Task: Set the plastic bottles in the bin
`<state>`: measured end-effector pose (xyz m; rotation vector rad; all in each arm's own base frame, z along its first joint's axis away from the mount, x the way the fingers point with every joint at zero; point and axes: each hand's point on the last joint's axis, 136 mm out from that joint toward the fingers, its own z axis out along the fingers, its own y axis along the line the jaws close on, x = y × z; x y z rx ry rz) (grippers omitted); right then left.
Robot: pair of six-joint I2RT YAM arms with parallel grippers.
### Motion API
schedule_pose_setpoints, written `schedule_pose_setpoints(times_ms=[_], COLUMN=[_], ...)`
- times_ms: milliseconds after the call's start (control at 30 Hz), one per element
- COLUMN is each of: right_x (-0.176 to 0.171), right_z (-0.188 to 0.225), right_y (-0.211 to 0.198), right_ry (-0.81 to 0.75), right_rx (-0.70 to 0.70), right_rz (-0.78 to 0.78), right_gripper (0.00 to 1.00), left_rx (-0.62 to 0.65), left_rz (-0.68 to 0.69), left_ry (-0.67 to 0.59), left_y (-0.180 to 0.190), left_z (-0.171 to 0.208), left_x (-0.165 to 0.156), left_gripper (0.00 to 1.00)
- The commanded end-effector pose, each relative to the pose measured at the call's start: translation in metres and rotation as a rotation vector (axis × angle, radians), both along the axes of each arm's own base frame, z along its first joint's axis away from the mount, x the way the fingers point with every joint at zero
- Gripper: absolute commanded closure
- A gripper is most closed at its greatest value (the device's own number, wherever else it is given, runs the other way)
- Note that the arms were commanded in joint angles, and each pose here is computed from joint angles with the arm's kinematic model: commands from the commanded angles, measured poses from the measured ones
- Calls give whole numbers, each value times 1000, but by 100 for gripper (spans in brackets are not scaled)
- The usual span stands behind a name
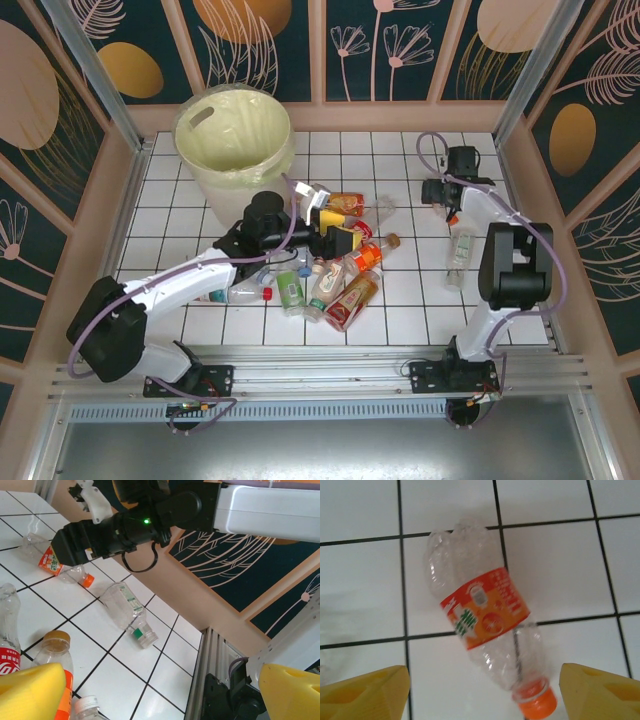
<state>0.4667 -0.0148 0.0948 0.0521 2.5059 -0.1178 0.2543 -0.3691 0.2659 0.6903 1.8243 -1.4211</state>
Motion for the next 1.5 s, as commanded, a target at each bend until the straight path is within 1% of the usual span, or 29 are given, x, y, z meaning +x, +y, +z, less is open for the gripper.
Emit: schedule_pose_setpoints(times_ms=[0, 200, 467, 733, 933, 1000, 1100, 1200, 1300, 1467], right_x=[5, 7, 12, 16, 17, 16, 17, 19, 18, 3], right_z=[-10, -34, -48, -57, -61, -62, -56, -42, -23, 7], right_y=[-8, -9, -18, -15, -14, -13, -11, -4, 7, 29], right_ry=[30, 71, 77, 78, 85, 85, 68, 34, -17, -99], right_rx=[-37, -39, -55, -42, -31, -29, -26, -20, -1, 54], right_rz=[21, 27, 7, 11, 16, 17, 19, 34, 47, 54], right_gripper=[19, 19, 20, 22, 26, 31, 40, 42, 46, 46], left_rx=[-41, -34, -35, -29, -33, -33, -39, -44, -44, -45], left_rz=[-30, -46, -68, -80, -71, -68, -57, -45, 12, 84], left_ry=[-19, 7, 26, 29, 28, 29, 28, 32, 51, 85], left_y=[-5, -14, -22, -23, -20, -19, -18, -18, -16, -16], left_z=[8, 2, -3, -9, -9, -10, -8, -6, -6, -6], left_x=[-3, 3, 7, 5, 4, 3, 4, 6, 16, 30], left_gripper=[1, 1, 1, 1, 1, 1, 1, 2, 2, 1])
